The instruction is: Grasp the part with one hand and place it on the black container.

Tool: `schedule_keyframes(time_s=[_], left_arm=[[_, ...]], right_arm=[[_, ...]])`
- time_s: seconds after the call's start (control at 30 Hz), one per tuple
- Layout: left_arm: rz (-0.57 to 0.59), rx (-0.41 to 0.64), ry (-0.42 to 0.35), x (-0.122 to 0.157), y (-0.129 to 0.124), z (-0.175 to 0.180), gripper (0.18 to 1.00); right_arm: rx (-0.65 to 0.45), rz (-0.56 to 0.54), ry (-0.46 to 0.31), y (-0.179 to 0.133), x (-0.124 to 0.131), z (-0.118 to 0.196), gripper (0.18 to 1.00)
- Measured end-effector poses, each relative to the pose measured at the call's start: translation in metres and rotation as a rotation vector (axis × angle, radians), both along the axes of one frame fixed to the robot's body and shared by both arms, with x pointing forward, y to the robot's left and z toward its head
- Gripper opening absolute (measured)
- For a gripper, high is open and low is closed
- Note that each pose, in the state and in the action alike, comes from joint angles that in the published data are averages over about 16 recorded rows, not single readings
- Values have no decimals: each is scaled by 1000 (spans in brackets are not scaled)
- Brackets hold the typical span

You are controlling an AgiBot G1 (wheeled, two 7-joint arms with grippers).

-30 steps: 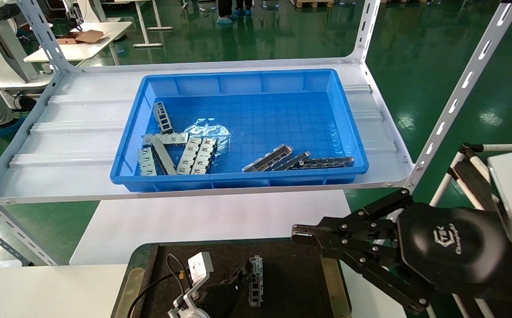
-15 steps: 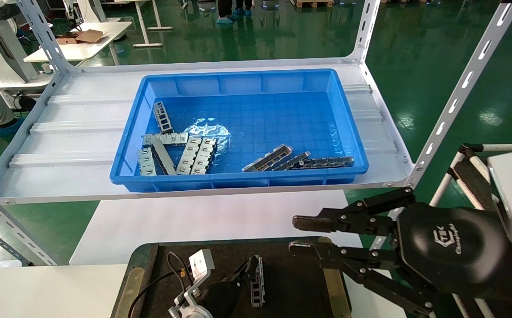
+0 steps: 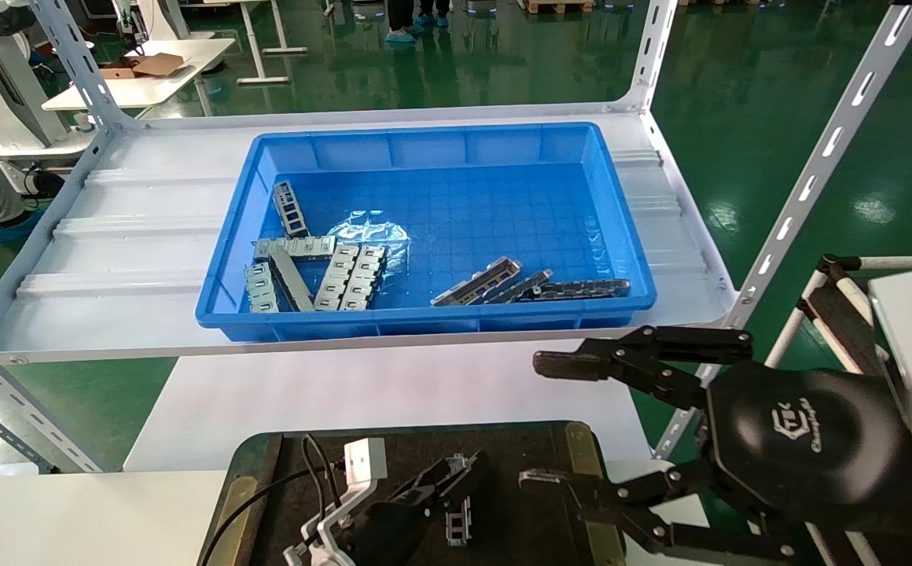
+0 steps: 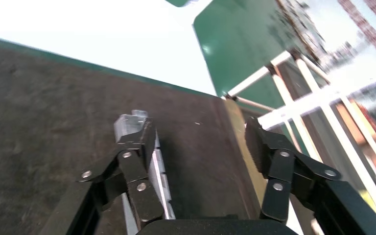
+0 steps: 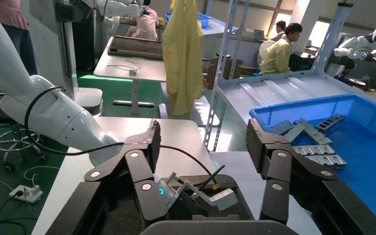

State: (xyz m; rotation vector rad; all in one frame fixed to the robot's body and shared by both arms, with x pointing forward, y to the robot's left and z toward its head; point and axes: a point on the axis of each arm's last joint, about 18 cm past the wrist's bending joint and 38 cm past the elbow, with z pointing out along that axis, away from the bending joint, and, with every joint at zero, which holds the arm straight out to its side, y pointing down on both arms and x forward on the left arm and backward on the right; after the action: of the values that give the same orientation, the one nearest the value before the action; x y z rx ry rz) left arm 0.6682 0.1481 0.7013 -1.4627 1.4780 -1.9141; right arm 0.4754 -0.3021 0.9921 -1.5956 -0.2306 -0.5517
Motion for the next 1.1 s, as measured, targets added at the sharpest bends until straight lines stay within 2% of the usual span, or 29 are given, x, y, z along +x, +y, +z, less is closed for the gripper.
schedule_keyframes(time_s=[0.27,0.47,0.73,1.1], left_arm=[[-131,105,-107,-12,23,16,766],[-199,169,-172,-18,45,33,877],[-282,251,-243,-31,73,55,962],[-377,360,-312,-58,109,74,999]], right_arm=[[0,0,0,0,0,0,717],[0,0,0,0,0,0,836],[0,0,0,0,0,0,947],[0,0,0,0,0,0,997]])
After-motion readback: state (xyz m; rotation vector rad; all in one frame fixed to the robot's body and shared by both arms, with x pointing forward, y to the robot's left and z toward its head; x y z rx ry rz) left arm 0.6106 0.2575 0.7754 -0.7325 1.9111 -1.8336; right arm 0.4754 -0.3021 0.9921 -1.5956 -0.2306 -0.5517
